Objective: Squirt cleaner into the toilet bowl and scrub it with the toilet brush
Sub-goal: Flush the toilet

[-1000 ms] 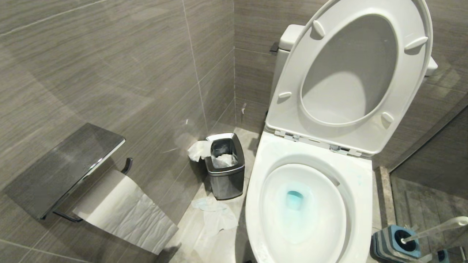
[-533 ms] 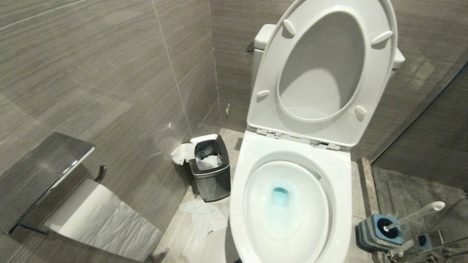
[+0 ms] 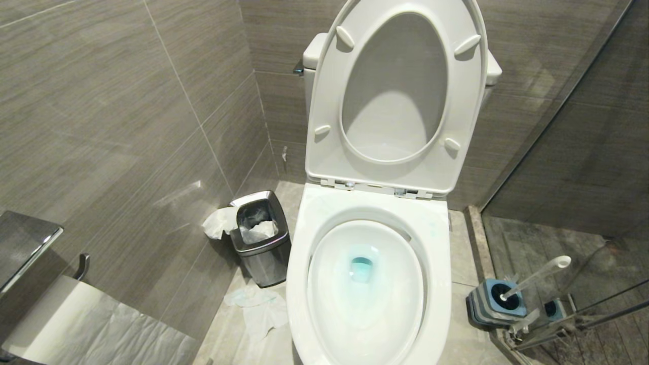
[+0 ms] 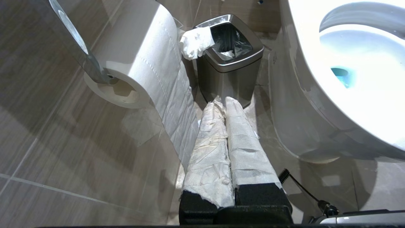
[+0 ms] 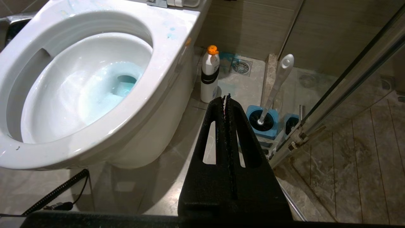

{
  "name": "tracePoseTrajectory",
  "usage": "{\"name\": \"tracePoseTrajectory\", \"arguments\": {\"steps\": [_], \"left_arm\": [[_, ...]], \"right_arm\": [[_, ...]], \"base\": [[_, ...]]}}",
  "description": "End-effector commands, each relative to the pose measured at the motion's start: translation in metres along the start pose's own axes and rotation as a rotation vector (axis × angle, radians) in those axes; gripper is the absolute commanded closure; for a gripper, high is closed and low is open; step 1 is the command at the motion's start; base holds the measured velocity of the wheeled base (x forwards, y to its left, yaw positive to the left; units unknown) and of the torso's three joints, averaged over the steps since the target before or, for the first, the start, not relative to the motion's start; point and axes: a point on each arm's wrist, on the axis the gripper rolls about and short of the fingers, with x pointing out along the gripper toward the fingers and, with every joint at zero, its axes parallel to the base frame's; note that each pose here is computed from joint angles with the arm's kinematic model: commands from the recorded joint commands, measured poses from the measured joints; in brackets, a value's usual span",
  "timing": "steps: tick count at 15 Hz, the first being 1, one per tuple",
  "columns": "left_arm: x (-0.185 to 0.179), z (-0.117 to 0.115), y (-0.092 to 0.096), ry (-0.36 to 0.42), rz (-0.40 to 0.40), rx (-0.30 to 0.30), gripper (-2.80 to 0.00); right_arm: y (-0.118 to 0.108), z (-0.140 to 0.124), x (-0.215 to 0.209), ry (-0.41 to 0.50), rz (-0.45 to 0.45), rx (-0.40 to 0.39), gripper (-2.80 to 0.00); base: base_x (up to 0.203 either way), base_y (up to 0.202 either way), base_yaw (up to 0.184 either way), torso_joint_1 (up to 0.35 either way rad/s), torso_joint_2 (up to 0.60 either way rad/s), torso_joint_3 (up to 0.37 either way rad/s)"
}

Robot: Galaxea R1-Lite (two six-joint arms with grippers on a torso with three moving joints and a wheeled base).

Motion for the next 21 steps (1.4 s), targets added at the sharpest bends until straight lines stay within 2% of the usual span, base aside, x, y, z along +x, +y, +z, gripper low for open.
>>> {"name": "tracePoseTrajectory", "arguments": {"steps": [1, 21], "left_arm": [[0.0001, 0.0, 0.0, 0.002, 0.0, 0.0, 0.0], [0.0001, -0.0003, 0.0, 0.004, 0.0, -0.003, 0.0]], "right_arm": [[0.0, 0.0001, 0.0001, 0.001, 0.0, 0.001, 0.0], [0.0, 0.0001, 0.0001, 0.001, -0.001, 0.001, 0.0]], "base": [[0.0, 0.0, 0.0, 0.0, 0.0, 0.0], [0.0, 0.0, 0.0, 0.0, 0.0, 0.0]]}}
